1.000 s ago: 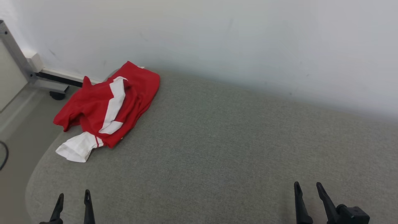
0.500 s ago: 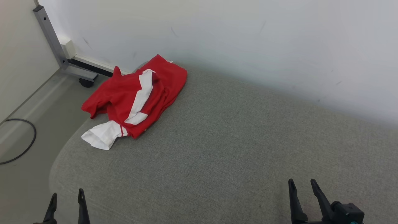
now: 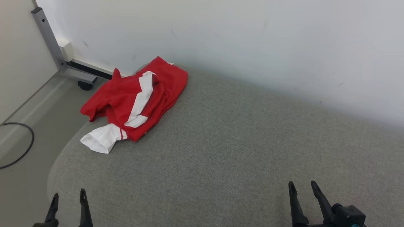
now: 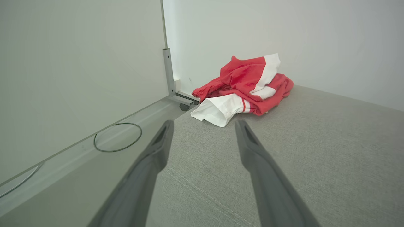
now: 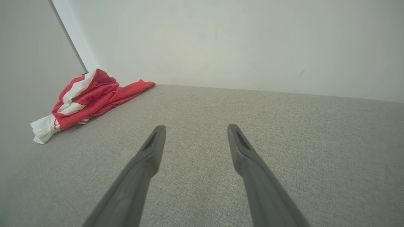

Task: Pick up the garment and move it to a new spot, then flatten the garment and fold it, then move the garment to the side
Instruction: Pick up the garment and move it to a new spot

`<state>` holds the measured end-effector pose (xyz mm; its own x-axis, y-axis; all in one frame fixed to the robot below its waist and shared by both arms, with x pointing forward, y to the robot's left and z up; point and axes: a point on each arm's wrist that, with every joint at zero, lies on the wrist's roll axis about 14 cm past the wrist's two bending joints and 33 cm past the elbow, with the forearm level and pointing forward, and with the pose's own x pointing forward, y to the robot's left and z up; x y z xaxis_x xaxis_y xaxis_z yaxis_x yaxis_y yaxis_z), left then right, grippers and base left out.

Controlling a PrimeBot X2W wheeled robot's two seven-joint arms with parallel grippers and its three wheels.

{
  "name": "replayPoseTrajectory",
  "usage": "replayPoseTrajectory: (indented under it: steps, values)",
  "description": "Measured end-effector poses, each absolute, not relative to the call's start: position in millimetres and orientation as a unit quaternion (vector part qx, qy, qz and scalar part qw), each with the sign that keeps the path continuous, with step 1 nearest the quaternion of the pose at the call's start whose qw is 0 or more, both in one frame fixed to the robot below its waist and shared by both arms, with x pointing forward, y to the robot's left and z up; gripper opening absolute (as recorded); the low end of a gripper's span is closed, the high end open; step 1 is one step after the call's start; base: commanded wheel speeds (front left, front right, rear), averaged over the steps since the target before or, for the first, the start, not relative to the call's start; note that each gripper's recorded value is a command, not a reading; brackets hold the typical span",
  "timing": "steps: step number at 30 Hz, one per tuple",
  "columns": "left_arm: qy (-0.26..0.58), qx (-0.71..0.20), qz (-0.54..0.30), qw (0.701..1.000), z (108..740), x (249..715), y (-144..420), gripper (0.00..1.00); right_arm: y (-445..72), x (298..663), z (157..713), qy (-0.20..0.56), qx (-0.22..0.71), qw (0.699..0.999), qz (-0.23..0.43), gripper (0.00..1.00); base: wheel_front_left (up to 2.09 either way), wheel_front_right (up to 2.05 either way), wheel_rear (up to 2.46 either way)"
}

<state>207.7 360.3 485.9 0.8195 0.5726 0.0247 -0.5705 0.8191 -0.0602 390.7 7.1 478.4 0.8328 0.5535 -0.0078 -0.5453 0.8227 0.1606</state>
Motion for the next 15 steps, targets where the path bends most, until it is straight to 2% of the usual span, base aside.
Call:
replayPoseTrajectory:
  steps: [5, 15]
  values:
    - [-0.048, -0.027, 0.289, 0.956, 504, 229, 364, 1.0, 0, 390, 480, 0.023, 0.072, 0.957, 0.28, 1.0, 0.0, 0.0, 0.0]
    - [-0.123, -0.022, 0.245, 0.962, 567, 315, 375, 1.0, -31, 405, 483, 0.008, 0.071, 0.969, 0.235, 1.0, 0.0, 0.0, 0.0]
